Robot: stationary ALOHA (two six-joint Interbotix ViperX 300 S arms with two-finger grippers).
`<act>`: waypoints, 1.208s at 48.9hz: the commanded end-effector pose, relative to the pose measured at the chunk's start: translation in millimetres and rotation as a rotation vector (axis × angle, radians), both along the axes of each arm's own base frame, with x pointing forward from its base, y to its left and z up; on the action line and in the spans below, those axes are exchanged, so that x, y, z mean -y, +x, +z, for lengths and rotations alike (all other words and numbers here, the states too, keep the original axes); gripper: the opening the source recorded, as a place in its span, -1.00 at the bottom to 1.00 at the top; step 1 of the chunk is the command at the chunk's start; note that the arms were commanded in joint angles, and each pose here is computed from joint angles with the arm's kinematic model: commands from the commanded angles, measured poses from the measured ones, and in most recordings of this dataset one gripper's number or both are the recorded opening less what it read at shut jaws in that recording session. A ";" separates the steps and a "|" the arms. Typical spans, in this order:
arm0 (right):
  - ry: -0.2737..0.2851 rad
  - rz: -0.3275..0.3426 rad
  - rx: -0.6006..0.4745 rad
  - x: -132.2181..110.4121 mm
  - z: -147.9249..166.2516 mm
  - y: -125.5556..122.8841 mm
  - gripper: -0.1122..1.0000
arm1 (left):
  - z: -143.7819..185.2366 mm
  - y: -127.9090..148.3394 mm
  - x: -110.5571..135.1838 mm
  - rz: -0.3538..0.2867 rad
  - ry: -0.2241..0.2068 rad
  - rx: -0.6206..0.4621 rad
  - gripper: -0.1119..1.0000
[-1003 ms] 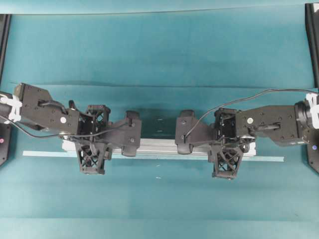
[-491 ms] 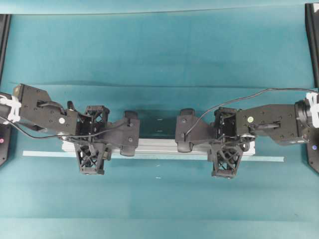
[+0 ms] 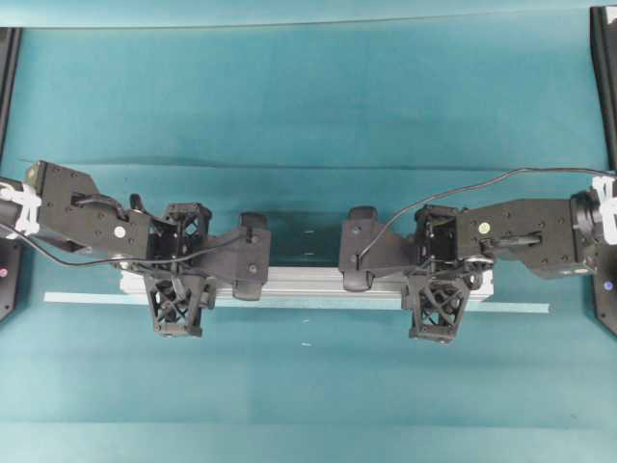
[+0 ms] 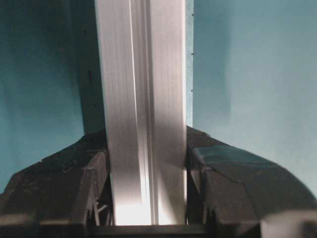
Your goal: Lift the metal rail with both hands.
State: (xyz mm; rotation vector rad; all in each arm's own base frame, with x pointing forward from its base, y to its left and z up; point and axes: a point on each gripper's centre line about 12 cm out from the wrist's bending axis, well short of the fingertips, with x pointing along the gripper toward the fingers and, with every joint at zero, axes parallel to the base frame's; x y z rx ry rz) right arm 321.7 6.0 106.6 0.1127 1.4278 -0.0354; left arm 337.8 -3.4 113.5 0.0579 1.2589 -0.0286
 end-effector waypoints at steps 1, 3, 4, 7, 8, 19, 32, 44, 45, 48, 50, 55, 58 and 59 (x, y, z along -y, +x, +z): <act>0.000 -0.016 -0.013 3.5 -3.2 -2.9 -0.11 | 2.3 1.5 -0.5 -0.004 0.002 0.021 -0.25; 0.002 -0.018 -0.013 3.3 -3.5 -3.2 -0.11 | 2.3 2.1 0.0 -0.009 0.003 0.029 -0.26; 0.002 -0.018 -0.011 3.3 -3.0 -3.2 -0.11 | 2.4 2.6 0.0 -0.008 0.002 0.034 -0.25; 0.003 -0.019 -0.008 3.2 -3.7 -3.5 -0.11 | 3.2 3.9 0.1 -0.008 0.002 0.043 -0.25; 0.004 -0.021 -0.003 3.2 -3.6 -2.9 -0.11 | 3.3 4.2 0.1 -0.008 0.002 0.046 -0.25; 0.020 -0.036 0.035 1.6 -2.8 1.7 -0.11 | 3.8 5.0 0.1 -0.002 -0.001 0.057 -0.25; 0.025 -0.039 0.041 -0.8 -2.6 2.4 0.66 | 2.0 1.7 0.6 0.002 -0.003 0.049 -0.05; 0.024 -0.035 0.074 -3.4 -2.8 5.3 0.95 | 3.2 -1.1 1.6 -0.013 0.001 0.051 0.94; 0.024 -0.034 0.076 -3.4 -2.8 5.4 0.95 | 3.8 -0.9 1.6 -0.014 0.002 0.054 0.93; 0.024 -0.034 0.074 -3.4 -3.2 5.0 0.95 | 4.7 -1.0 1.6 -0.014 0.002 0.055 0.87; 0.024 -0.034 0.076 -3.4 -2.7 5.0 0.95 | 5.8 -1.0 1.6 -0.014 0.002 0.058 0.87; 0.024 -0.035 0.077 -2.9 -2.2 5.0 0.95 | 9.9 -0.9 1.6 -0.014 0.002 0.070 0.88; 0.024 -0.037 0.082 -2.4 -0.7 5.2 0.95 | 14.9 -2.0 1.6 -0.014 0.002 0.080 0.88; 0.024 -0.038 0.087 -1.9 0.7 5.7 0.95 | 16.4 -2.7 1.5 -0.014 0.002 0.083 0.88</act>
